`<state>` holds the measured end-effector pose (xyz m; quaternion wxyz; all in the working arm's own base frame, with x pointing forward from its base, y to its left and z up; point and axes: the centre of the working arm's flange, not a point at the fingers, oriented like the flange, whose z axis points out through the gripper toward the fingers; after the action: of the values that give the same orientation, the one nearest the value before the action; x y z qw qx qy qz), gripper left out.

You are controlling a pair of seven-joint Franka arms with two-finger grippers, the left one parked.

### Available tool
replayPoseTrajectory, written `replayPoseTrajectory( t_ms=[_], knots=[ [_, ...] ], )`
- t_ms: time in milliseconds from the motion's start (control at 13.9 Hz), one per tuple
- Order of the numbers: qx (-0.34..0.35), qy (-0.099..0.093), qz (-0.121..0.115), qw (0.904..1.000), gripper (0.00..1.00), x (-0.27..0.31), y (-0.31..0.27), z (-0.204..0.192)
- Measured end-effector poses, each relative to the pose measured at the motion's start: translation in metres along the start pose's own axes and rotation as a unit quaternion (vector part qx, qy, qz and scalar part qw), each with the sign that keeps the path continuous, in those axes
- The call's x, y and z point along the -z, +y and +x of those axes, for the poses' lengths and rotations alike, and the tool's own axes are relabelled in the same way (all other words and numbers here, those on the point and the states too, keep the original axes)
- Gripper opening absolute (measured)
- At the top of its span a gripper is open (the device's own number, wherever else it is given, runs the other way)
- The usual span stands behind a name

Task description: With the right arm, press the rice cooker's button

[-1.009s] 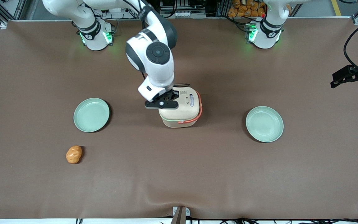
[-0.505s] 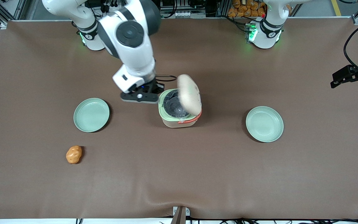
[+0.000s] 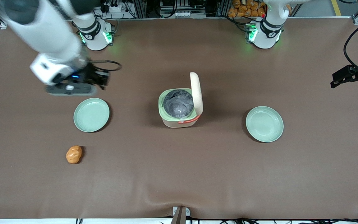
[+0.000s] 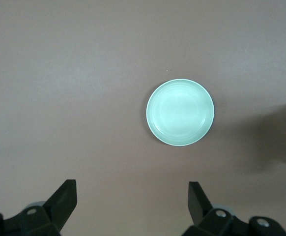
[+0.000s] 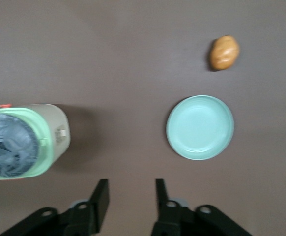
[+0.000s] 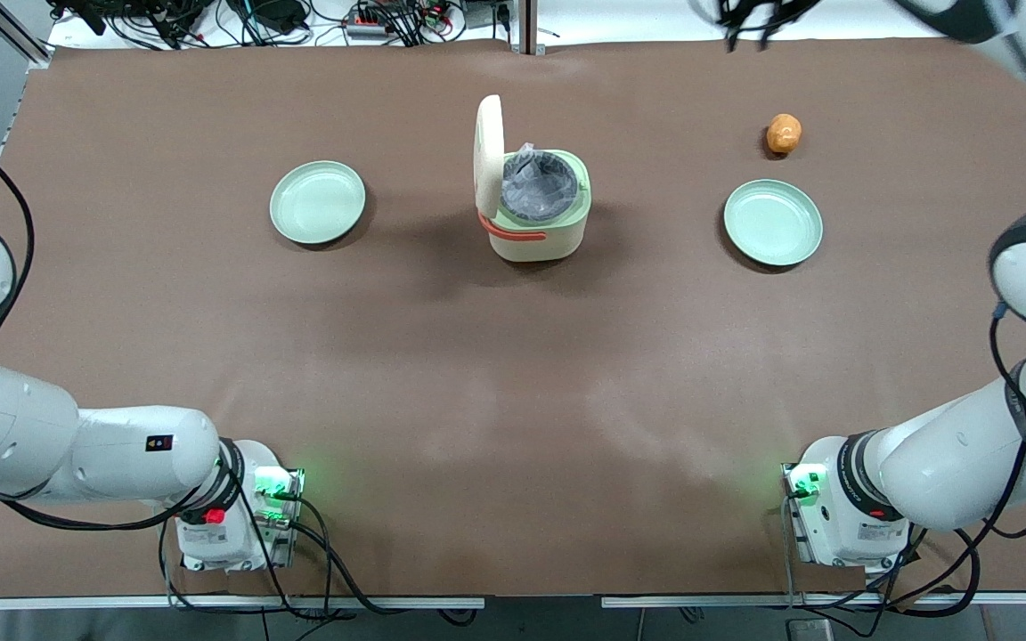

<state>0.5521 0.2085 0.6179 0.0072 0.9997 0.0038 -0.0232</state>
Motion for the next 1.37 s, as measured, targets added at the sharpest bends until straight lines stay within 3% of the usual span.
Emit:
replayPoseTrajectory(
  t_ms=[360,793,1369],
  knots=[
    [0.035,-0.002,0.008,0.9993,1.0,0.032,0.106,-0.003],
    [0.0,-0.009,0.017,0.9998,1.0,0.036,0.185,-0.03],
    [-0.013,0.011,0.029,0.9994,1.0,0.018,0.209,-0.083]
  ],
)
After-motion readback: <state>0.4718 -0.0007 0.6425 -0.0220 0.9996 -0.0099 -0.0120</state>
